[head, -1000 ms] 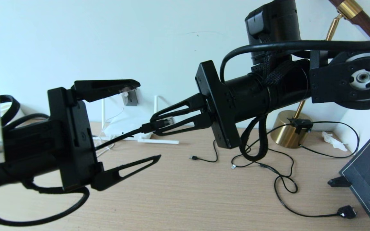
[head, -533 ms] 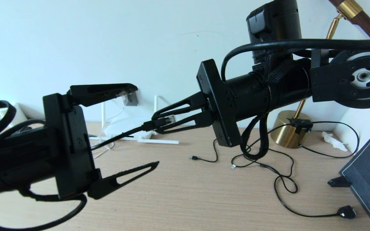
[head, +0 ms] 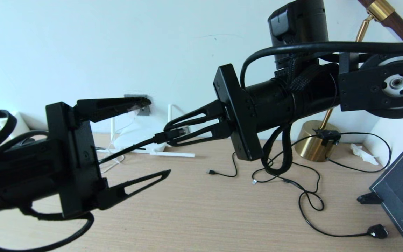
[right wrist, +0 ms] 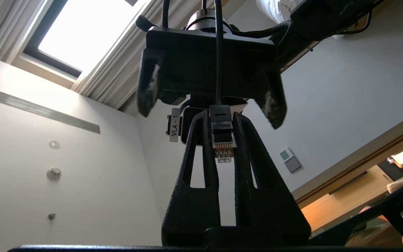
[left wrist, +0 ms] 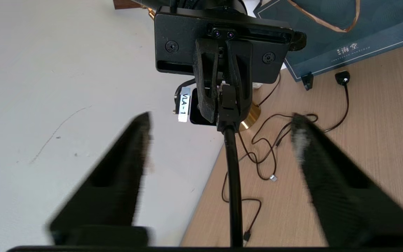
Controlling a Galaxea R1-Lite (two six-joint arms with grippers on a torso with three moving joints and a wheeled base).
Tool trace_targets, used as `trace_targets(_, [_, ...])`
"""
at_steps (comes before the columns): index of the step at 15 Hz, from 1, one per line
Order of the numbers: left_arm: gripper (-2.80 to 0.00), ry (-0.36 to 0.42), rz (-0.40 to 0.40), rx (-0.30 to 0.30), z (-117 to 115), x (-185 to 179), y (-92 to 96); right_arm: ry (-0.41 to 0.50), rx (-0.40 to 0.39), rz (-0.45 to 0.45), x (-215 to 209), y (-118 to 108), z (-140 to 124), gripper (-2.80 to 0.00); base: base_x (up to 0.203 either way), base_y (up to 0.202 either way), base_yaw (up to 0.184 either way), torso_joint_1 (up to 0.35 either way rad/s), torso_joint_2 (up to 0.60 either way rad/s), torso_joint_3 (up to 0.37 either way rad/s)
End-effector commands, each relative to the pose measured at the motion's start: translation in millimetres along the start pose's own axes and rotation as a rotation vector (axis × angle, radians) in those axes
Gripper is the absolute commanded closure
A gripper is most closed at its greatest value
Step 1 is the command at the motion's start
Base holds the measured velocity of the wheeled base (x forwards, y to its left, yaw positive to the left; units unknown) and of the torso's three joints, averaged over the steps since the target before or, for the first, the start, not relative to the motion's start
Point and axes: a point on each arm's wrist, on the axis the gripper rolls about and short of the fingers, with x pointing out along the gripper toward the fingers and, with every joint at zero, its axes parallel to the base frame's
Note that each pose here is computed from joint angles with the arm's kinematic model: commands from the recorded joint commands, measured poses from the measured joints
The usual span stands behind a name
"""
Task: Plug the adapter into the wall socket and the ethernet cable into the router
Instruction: Hand it to the other hand
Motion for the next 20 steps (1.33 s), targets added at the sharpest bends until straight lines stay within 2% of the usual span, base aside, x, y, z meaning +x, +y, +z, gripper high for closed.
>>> trace_targets(1, [0.0, -0.006, -0.004, 0.004, -0.2, 1.0, -0.3, 0.007, 0.01, -0.002, 0.4, 0.1, -0.6, 0.0, 0.0, 0.0, 0.0, 0.0, 0.0, 0.0])
trace_targets(17, [0.0, -0.001, -0.013, -0.004, -1.9, 1.0, -3.3, 0.027, 0.009, -0.02, 8.9, -2.6, -5.0, 0.0, 0.0, 0.0, 0.0, 0.0, 0.0, 0.0])
trace_targets(20, [0.0, 0.002, -0.015, -0.009, 0.2, -5.1, -9.0, 0.027, 0.01, -0.02, 8.9, -2.8, -4.9, 0.0, 0.0, 0.0, 0.0, 0.0, 0.0, 0.0])
